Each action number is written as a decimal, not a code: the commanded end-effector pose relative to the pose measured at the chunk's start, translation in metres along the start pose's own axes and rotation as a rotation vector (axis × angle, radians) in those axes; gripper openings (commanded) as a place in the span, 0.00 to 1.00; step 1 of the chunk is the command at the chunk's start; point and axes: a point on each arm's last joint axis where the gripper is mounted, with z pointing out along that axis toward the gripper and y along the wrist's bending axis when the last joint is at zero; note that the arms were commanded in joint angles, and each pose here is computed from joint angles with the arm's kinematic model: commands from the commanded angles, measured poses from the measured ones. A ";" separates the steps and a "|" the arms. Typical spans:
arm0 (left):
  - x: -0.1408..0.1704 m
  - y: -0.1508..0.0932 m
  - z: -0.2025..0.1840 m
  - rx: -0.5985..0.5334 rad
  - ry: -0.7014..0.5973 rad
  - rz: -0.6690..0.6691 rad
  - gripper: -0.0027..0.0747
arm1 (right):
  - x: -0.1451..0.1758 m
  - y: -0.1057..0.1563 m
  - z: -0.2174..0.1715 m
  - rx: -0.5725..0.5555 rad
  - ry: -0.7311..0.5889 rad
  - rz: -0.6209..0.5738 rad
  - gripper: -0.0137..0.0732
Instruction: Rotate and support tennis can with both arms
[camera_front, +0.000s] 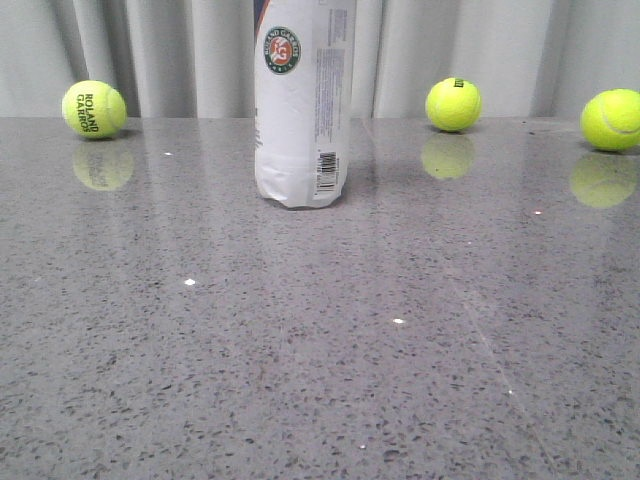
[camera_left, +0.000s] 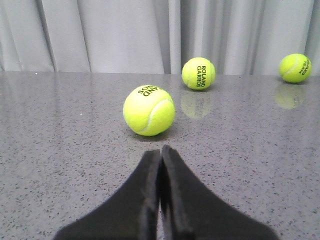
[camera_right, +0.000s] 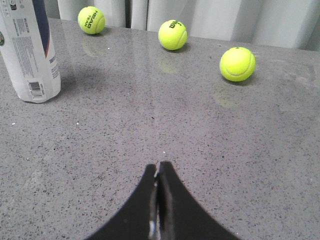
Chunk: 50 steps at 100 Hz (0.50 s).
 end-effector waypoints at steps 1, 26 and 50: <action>0.007 0.000 -0.001 0.002 -0.059 -0.023 0.01 | -0.014 0.000 -0.002 0.003 -0.092 -0.010 0.08; 0.007 0.000 -0.001 0.002 -0.059 -0.023 0.01 | -0.014 0.000 -0.002 0.003 -0.092 -0.010 0.08; 0.007 0.000 -0.001 0.002 -0.059 -0.023 0.01 | -0.014 0.000 -0.002 0.007 -0.091 -0.019 0.08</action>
